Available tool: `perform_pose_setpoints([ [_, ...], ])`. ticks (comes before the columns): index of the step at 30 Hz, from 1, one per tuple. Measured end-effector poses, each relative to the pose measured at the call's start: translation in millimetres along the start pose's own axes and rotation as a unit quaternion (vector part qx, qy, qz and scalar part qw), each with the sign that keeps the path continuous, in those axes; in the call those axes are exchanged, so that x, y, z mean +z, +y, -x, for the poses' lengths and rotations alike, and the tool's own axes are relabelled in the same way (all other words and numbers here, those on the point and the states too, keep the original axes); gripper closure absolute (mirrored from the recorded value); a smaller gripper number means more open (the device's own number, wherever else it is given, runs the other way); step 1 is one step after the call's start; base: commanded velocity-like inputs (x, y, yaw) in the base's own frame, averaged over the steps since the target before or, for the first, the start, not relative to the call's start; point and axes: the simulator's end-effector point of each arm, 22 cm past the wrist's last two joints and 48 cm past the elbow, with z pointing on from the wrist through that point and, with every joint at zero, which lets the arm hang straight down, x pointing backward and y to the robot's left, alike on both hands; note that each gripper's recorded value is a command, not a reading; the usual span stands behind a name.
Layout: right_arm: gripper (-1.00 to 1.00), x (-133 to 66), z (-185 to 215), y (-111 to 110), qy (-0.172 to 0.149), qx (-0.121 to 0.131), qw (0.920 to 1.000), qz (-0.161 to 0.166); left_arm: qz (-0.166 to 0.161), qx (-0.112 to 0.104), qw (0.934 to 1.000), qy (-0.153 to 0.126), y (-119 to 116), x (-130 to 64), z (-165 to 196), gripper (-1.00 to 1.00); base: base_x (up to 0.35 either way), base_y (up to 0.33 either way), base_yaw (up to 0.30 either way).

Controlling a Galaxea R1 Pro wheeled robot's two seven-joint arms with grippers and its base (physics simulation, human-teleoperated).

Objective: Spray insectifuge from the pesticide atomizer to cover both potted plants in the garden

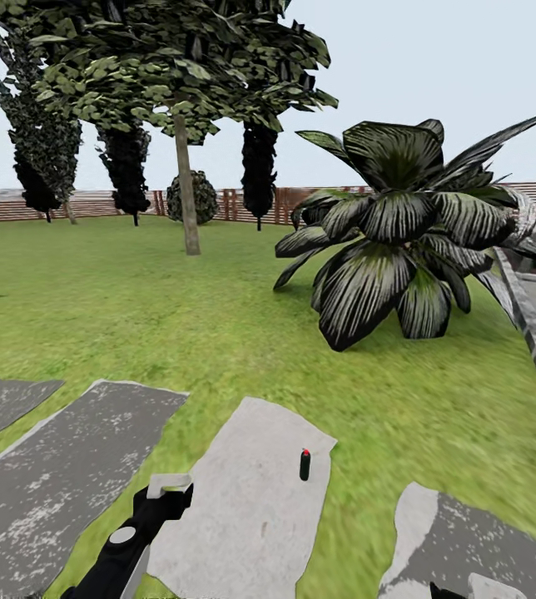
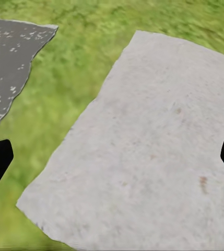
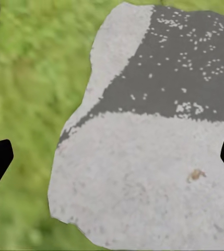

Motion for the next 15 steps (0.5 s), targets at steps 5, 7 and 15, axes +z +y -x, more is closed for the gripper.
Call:
perform_pose_setpoints([
  [5,-1.00,0.0,0.0,-0.1,0.000,0.000,1.0000,0.000,0.000,0.000,1.0000,0.000,0.0,0.0,0.1,-1.00,0.000,-0.317,0.240],
  [7,-1.00,0.0,0.0,0.1,0.000,0.000,1.0000,0.000,0.000,0.000,1.0000,0.000,0.0,0.0,0.1,-1.00,0.000,-0.317,0.240],
  [15,-1.00,0.0,0.0,0.1,0.000,0.000,1.0000,0.000,0.000,0.000,1.0000,0.000,0.0,0.0,0.0,-1.00,0.000,-0.317,0.240],
])
